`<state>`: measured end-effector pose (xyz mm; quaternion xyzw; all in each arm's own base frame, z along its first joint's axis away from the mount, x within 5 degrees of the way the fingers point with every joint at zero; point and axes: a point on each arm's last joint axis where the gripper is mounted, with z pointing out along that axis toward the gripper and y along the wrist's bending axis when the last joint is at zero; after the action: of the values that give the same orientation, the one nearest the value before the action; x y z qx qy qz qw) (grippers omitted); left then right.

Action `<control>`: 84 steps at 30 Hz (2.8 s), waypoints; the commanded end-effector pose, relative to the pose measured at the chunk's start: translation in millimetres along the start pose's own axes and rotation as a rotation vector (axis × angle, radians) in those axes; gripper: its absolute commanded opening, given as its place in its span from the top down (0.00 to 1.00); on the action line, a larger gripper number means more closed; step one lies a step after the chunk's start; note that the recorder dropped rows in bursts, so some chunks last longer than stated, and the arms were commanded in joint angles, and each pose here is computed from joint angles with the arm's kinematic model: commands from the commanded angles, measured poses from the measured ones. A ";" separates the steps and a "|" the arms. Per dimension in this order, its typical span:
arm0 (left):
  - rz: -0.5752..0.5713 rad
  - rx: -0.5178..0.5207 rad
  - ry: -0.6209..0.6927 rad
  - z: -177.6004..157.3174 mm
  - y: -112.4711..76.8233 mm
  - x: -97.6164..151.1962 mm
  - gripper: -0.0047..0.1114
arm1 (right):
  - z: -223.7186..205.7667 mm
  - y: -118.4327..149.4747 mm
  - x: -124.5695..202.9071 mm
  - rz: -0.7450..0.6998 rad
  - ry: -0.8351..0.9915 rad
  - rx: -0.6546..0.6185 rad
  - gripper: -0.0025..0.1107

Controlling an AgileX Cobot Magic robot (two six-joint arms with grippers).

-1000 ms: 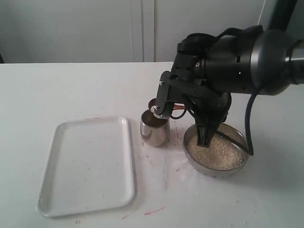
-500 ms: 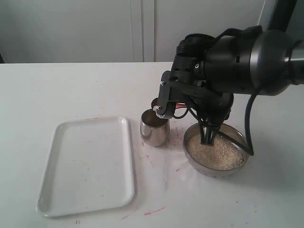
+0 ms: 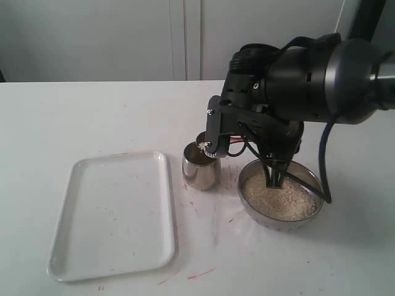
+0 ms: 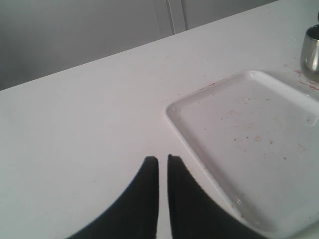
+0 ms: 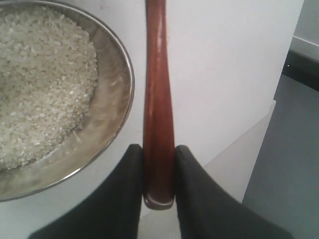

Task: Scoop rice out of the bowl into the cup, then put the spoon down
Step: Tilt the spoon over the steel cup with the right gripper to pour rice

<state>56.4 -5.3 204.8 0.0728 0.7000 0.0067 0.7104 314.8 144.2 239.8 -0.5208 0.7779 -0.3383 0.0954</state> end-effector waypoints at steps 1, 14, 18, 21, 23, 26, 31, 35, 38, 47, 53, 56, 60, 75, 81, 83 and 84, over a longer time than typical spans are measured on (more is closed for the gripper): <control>0.000 -0.002 -0.002 -0.2 0.3 -1.5 0.84 | -1.7 -3.2 1.3 -0.031 0.012 0.023 0.98; 0.000 -0.002 -0.002 -0.2 0.3 -1.5 0.84 | -2.3 -10.8 3.4 -0.087 0.040 0.106 0.98; 0.000 -0.002 -0.002 -0.2 0.3 -1.5 0.84 | -2.0 -8.5 3.0 -0.066 0.034 0.081 0.98; 0.000 -0.002 -0.002 -0.2 0.3 -1.5 0.84 | -5.0 -5.0 0.3 -0.065 0.028 0.075 0.98; 0.000 -0.002 -0.002 -0.2 0.3 -1.5 0.84 | -7.4 -2.9 -2.2 -0.069 0.020 0.077 0.98; 0.000 -0.002 -0.002 -0.2 0.3 -1.5 0.84 | -10.5 0.6 -5.4 -0.068 0.009 0.074 0.98; 0.000 -0.002 -0.002 -0.2 0.3 -1.5 0.84 | -11.4 0.6 -6.0 -0.075 0.009 0.082 0.98; 0.000 -0.002 -0.002 -0.2 0.3 -1.5 0.84 | -12.2 -0.3 -5.5 -0.125 0.022 0.098 0.98; 0.000 -0.002 -0.002 -0.2 0.3 -1.5 0.84 | -13.4 -2.9 -5.4 -0.158 0.033 0.134 0.98; 0.000 -0.002 -0.002 -0.2 0.3 -1.5 0.84 | -13.9 -6.2 -5.1 -0.231 0.046 0.169 0.98; 0.000 -0.002 -0.002 -0.2 0.3 -1.5 0.84 | -13.9 -6.5 -5.5 -0.278 0.047 0.173 0.98; 0.000 -0.002 -0.002 -0.2 0.3 -1.5 0.84 | -14.2 -8.2 -5.3 -0.289 0.052 0.190 0.98; 0.000 -0.002 -0.002 -0.2 0.3 -1.5 0.84 | -14.8 -10.6 -5.0 -0.321 0.063 0.216 0.98; 0.000 -0.002 -0.002 -0.2 0.3 -1.5 0.84 | -24.6 -10.2 -14.0 -0.440 0.052 0.306 0.98; 0.000 -0.002 -0.002 -0.2 0.3 -1.5 0.84 | -22.7 -9.0 -13.8 -0.445 0.078 0.301 0.98; 0.000 -0.002 -0.002 -0.2 0.3 -1.5 0.84 | -23.4 -8.2 -14.5 -0.447 0.075 0.300 0.98; 0.000 -0.002 -0.002 -0.2 0.3 -1.5 0.84 | -24.6 -7.6 -15.2 -0.452 0.077 0.306 0.98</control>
<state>56.4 -5.3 204.8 0.0728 0.7000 0.0067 0.7104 315.2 163.9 258.8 -0.6459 0.5929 -0.4758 0.0696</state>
